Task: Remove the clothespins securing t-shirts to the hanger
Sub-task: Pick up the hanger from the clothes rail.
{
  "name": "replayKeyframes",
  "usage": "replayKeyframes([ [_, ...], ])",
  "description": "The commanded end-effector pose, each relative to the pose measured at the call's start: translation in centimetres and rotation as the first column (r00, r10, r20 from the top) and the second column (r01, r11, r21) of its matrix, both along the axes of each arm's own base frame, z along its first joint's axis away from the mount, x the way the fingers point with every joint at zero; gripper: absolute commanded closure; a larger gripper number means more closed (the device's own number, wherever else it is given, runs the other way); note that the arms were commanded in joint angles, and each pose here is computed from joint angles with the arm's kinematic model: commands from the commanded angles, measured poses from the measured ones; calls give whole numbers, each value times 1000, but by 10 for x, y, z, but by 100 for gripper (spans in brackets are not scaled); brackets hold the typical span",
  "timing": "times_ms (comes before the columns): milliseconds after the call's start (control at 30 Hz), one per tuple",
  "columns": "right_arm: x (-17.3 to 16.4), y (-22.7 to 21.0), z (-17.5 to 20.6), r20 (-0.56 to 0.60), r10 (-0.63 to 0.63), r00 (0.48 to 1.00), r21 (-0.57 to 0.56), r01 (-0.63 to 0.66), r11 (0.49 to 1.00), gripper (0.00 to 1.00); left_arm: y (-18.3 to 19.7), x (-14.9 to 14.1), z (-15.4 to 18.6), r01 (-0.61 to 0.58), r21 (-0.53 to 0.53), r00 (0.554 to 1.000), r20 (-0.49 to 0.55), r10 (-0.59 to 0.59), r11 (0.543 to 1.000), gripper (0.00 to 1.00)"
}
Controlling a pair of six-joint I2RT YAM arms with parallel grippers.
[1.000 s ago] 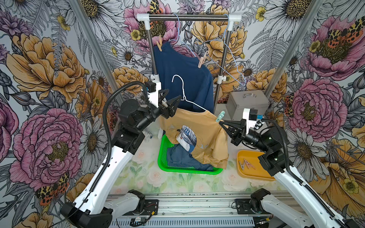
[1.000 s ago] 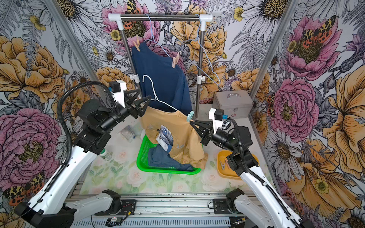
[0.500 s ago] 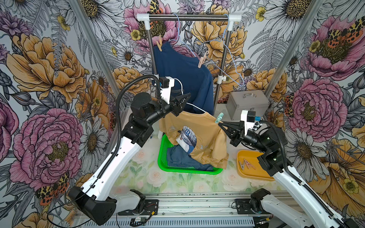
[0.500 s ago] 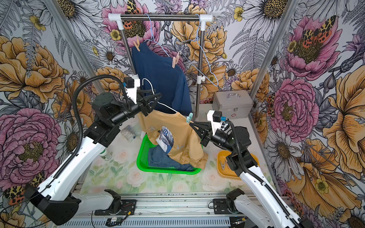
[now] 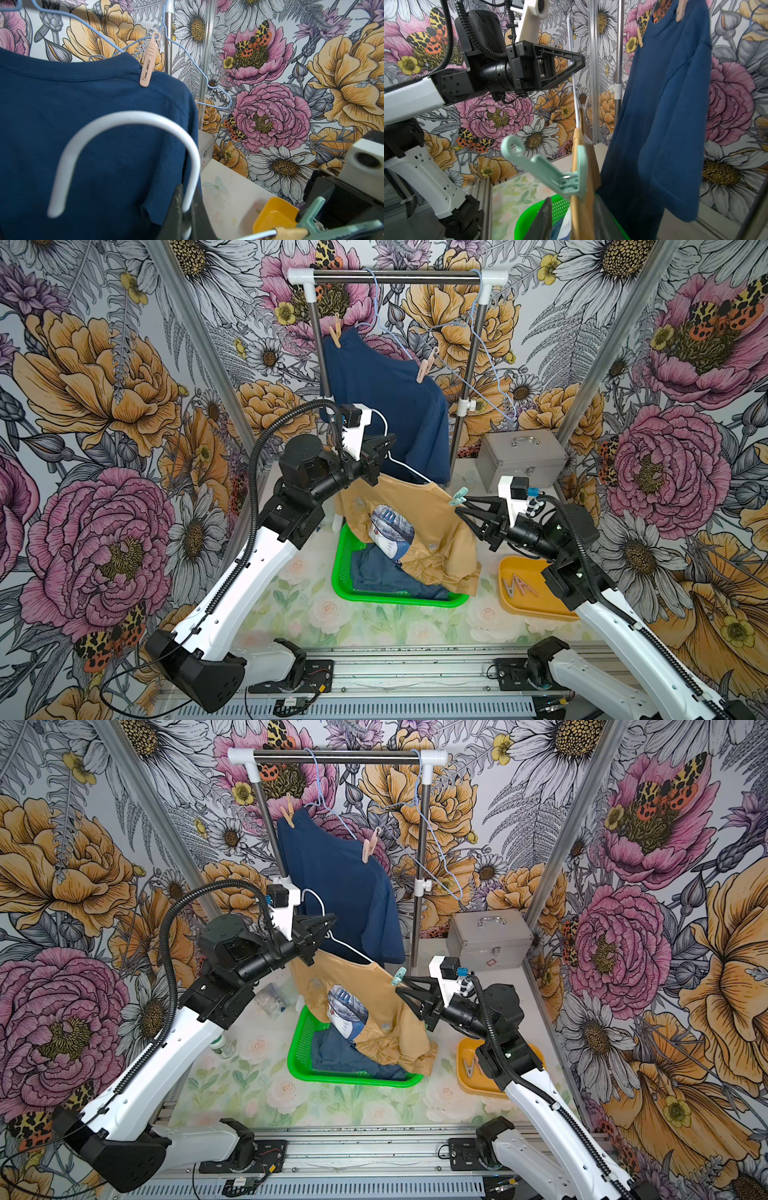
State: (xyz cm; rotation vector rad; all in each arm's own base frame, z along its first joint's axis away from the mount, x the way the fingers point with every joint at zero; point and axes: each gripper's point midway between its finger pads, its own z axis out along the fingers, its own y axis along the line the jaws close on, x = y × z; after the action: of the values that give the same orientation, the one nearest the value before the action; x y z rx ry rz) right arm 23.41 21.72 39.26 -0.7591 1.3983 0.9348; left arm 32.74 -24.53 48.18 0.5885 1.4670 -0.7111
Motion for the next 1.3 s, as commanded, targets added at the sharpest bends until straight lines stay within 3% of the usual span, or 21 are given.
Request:
replayKeyframes([
  [0,-1,0,8,22,-10,1000,-39,11,999,42,17,-9,25,-80,60,990,118,73,995,100],
  [100,-1,-4,15,41,-37,998,-36,38,999,15,29,-11,37,-116,88,983,155,102,989,100],
  [200,-1,-6,20,49,-47,998,-39,49,998,6,45,-13,52,-154,64,973,182,140,986,100],
  [467,0,-7,25,54,-56,997,-50,59,997,3,55,-36,81,-158,16,960,238,150,987,100],
  [567,0,-12,30,74,-81,994,-68,86,994,3,32,-34,60,-83,25,981,176,78,996,100],
  [667,-3,-19,36,95,-100,990,-85,108,990,2,-3,-36,30,-54,100,987,158,38,993,100],
  [867,-20,-33,36,60,-98,993,-139,106,985,2,-49,-35,-19,-54,183,993,110,34,982,100],
  [1067,-31,-44,6,-24,-119,993,-258,108,960,2,-46,-16,-41,-182,176,981,97,167,967,100],
  [1267,-30,-49,-14,-75,-126,989,-325,95,941,1,-39,-14,-62,-220,161,974,93,207,962,100],
])
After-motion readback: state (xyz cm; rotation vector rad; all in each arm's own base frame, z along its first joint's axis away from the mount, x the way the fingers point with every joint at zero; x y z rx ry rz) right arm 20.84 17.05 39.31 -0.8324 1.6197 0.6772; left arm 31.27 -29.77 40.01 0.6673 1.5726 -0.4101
